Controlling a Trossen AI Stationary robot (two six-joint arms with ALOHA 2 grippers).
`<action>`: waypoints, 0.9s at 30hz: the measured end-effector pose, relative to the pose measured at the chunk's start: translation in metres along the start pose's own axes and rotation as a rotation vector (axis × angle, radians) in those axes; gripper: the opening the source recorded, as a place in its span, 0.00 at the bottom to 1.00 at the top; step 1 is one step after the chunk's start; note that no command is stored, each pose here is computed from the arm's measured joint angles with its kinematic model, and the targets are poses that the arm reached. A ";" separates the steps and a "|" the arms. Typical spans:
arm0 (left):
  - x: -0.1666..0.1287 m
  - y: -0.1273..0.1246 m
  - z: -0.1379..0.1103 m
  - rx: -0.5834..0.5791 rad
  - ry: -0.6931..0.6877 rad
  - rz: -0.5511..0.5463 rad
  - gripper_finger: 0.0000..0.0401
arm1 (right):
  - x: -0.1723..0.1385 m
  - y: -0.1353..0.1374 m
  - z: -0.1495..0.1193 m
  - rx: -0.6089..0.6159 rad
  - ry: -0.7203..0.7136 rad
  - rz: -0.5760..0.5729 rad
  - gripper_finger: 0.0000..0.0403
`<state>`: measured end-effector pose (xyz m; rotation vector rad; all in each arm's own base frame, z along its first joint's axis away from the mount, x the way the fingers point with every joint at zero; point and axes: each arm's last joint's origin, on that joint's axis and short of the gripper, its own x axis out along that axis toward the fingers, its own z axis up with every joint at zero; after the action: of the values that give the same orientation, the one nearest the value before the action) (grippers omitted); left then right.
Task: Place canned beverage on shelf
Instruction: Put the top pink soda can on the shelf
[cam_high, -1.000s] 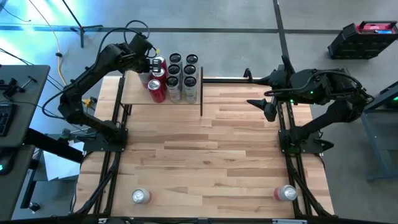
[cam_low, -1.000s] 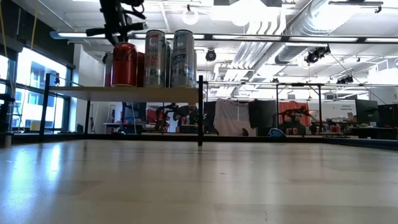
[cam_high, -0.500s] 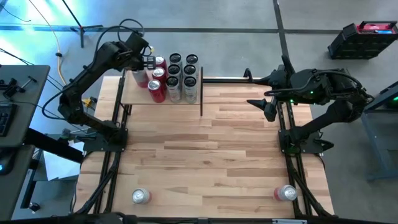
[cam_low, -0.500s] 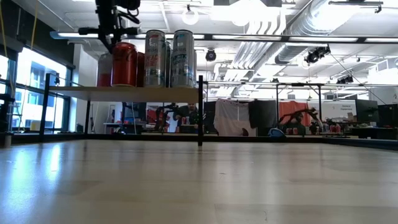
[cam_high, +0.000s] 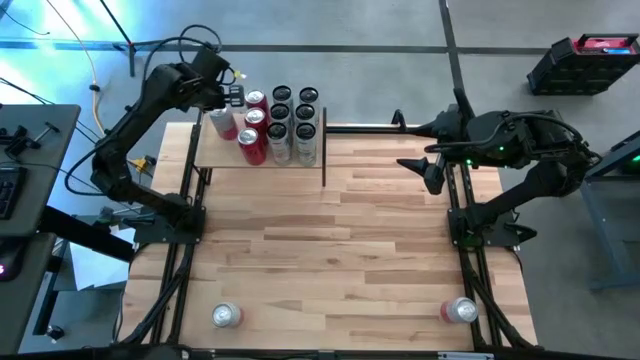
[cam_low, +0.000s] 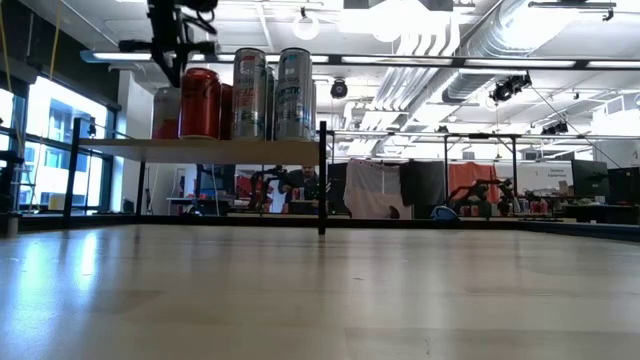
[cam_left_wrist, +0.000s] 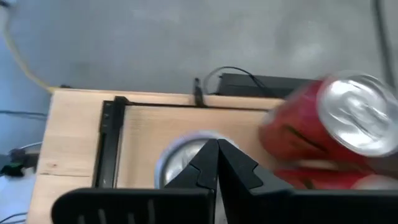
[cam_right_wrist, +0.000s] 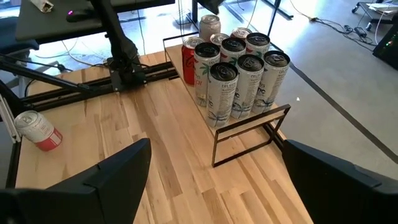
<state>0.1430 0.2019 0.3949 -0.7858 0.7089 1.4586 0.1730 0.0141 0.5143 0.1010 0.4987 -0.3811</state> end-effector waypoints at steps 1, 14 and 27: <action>-0.006 0.001 -0.001 0.012 0.003 -0.019 0.00 | 0.000 0.000 0.000 0.003 -0.001 -0.002 0.86; -0.001 -0.002 -0.018 0.055 0.056 0.011 0.00 | 0.000 0.000 0.006 0.010 -0.063 -0.035 0.86; 0.004 0.007 -0.009 0.014 -0.004 0.083 0.00 | 0.000 0.001 0.009 0.037 -0.096 -0.024 0.86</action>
<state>0.1364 0.1965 0.3866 -0.7503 0.7560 1.5281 0.1772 0.0135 0.5224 0.1118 0.3982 -0.4164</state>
